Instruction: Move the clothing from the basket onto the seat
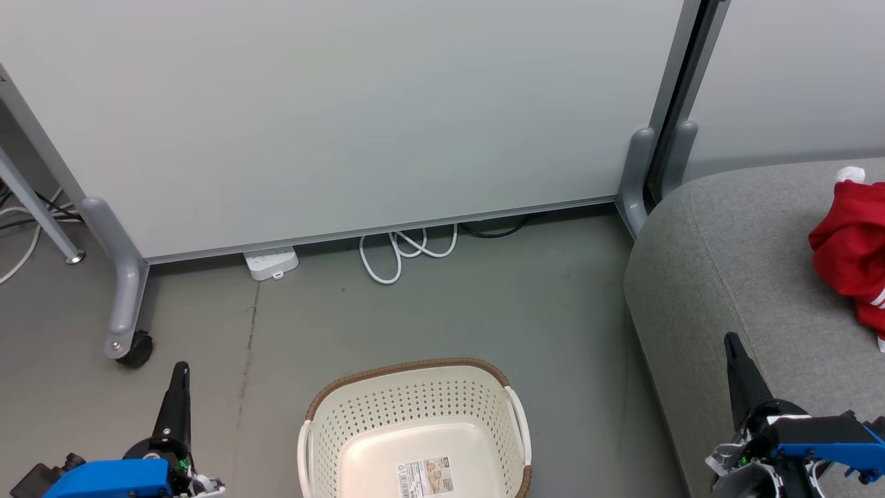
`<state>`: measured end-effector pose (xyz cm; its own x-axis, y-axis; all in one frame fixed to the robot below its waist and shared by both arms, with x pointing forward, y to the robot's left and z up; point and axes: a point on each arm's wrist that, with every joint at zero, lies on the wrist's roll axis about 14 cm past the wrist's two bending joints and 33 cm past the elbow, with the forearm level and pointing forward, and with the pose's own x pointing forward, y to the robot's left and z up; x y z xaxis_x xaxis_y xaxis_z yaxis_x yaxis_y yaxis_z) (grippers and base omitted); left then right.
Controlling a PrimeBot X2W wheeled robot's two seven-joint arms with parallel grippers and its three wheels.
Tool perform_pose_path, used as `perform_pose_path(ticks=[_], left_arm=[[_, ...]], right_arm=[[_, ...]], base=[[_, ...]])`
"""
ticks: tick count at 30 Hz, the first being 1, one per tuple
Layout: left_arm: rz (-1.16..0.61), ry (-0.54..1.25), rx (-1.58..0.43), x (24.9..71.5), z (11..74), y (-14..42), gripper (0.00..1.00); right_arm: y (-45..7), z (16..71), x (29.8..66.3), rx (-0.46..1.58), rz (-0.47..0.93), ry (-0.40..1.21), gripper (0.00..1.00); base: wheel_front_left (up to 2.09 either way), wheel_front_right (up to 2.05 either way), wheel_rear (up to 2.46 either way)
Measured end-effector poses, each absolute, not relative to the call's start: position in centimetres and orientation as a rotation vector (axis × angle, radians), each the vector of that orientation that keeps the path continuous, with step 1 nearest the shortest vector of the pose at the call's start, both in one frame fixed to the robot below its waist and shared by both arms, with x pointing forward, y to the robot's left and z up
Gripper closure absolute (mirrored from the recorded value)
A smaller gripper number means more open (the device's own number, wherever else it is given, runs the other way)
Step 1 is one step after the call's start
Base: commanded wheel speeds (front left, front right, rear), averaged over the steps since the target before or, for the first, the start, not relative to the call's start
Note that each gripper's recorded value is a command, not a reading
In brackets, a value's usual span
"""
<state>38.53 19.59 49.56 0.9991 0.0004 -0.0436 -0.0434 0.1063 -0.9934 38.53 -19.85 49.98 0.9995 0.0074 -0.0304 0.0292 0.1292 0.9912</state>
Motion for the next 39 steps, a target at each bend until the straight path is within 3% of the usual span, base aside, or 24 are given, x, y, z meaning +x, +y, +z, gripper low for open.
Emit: perform_pose_path(ticks=[18, 39], left_arm=[[0.012, 0.011, -1.577, 38.71, 50.28, 19.95, 1.0], [0.013, 0.01, -1.577, 38.71, 50.31, 19.97, 1.0]], right_arm=[[-20.04, 50.39, 38.74, 1.57, -0.008, 0.008, 1.0], [-20.04, 50.41, 38.75, 1.572, -0.008, 0.008, 1.0]], base=[[0.0, 0.0, 0.0], [0.0, 0.0, 0.0]])
